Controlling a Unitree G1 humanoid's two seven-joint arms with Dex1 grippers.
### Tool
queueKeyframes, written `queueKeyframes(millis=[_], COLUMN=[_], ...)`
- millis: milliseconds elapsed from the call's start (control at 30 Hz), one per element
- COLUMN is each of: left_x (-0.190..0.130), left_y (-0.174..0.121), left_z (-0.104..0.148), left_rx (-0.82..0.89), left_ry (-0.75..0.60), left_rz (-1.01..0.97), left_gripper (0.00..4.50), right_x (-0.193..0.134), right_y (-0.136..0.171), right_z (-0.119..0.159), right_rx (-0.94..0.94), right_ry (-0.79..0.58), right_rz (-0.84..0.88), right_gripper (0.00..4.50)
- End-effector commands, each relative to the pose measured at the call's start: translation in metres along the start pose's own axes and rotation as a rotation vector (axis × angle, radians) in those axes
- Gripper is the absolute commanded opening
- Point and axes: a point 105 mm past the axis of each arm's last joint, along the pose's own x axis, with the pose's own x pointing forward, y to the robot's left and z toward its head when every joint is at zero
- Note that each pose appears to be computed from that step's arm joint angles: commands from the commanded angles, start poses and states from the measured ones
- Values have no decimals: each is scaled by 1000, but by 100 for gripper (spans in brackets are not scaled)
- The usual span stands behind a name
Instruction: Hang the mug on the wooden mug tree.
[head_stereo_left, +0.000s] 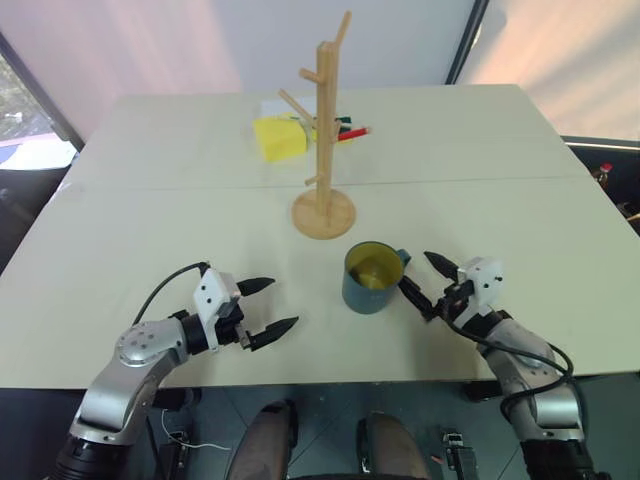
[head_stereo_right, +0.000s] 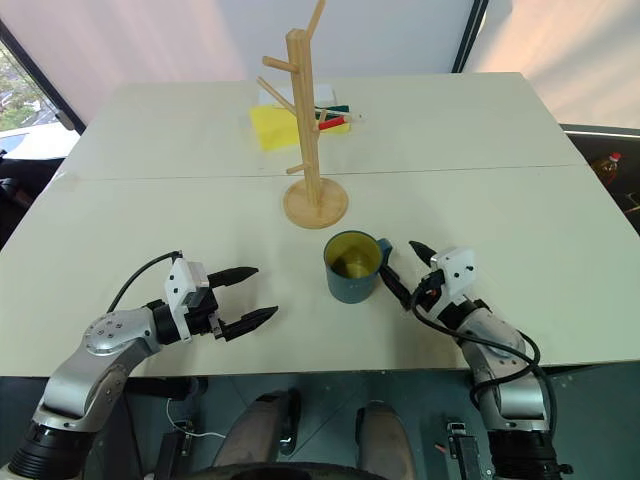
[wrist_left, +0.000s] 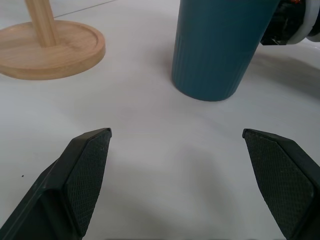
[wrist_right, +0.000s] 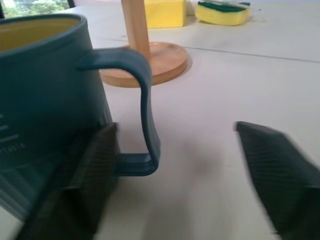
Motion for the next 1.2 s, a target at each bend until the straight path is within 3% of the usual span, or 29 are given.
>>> queueKeyframes(millis=[33,133,167,367,600,967,1200], left_x=[-3,-4,-5,-6,-13,-3,0], left_y=[-1,0,0,2,29,27,16], left_z=[13,12,12,12,23,43,60], left_rx=[47,46,46,49,84,103,99], left_ry=[-32,-30,-29,-30,-86,-142,-173], left_rz=[3,9,11,29,154,101,53], left_gripper=[450,450,450,450,450,450,450], right_x=[3,3,3,-2,5,62,92], right_y=[3,3,3,-1,0,-22,-28], right_z=[11,11,11,17,58,140,168], right_rx=[-2,1,0,-31,-311,-627,-690], right_ry=[-53,-55,-56,-64,-65,-105,-151], right_rz=[28,35,36,19,68,157,249], right_gripper=[159,16,7,7,7,7,7])
